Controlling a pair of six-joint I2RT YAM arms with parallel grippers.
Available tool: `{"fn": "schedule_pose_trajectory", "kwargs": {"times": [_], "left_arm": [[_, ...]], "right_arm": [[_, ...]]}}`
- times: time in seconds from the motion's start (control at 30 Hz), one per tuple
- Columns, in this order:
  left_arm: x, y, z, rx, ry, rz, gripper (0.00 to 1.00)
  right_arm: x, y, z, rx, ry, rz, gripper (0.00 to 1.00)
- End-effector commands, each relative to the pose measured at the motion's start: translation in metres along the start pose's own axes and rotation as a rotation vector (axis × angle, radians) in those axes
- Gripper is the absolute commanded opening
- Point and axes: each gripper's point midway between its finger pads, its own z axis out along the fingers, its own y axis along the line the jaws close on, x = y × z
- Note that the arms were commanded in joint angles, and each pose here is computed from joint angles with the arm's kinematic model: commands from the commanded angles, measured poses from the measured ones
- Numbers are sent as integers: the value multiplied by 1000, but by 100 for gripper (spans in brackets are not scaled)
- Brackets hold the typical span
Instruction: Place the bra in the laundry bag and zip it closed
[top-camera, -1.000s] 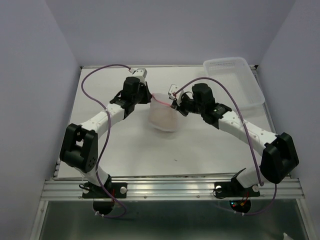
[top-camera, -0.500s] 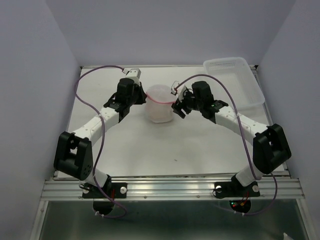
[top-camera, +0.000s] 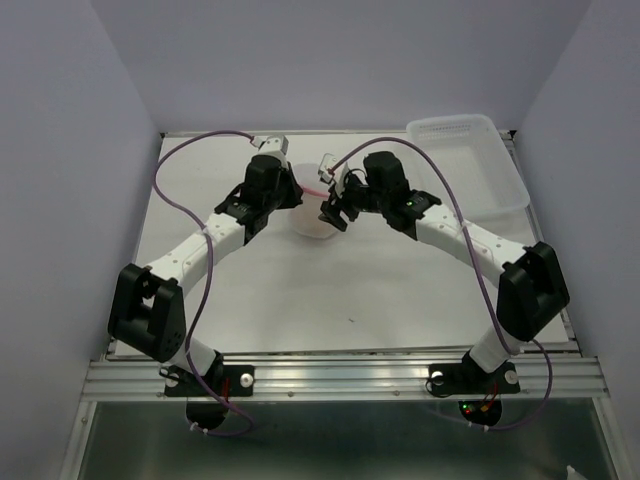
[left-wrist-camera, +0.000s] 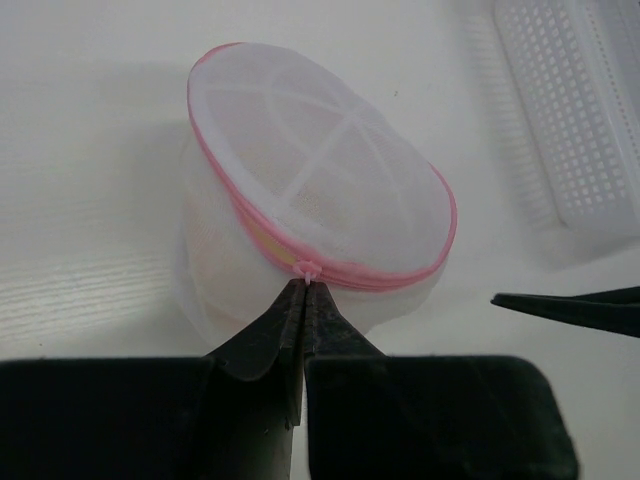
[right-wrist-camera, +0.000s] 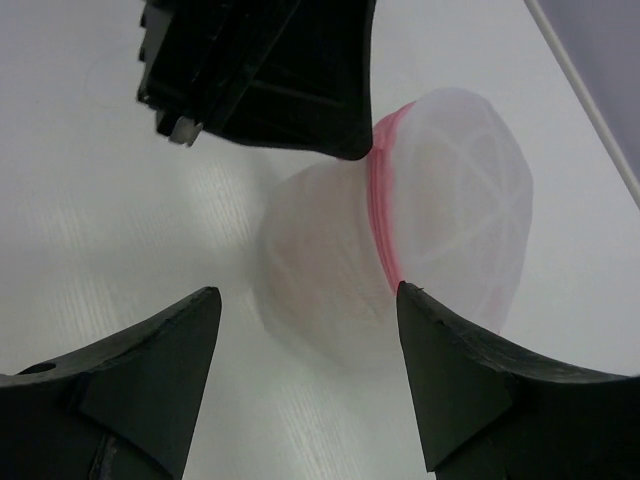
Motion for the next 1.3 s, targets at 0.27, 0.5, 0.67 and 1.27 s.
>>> {"fn": "schedule_pose_trajectory", "kwargs": {"times": [0.27,0.5,0.67,1.27], "left_arm": [[-18,-30,-15,40,-41,-34,0],[-14,-32,-17,44,-36,-35,0],[-14,-36,-20,52,-40,-39,0],[-8,4,-11,-130,-22,-39,0]], "right_arm": [[-28,-30,33,80,-36,-81,73],[-17,-32,48,61,-16,-92,71],[-12,-34,56,56,-8,-96,60],[-7,-17,30,38,-18,-159,1]]}}
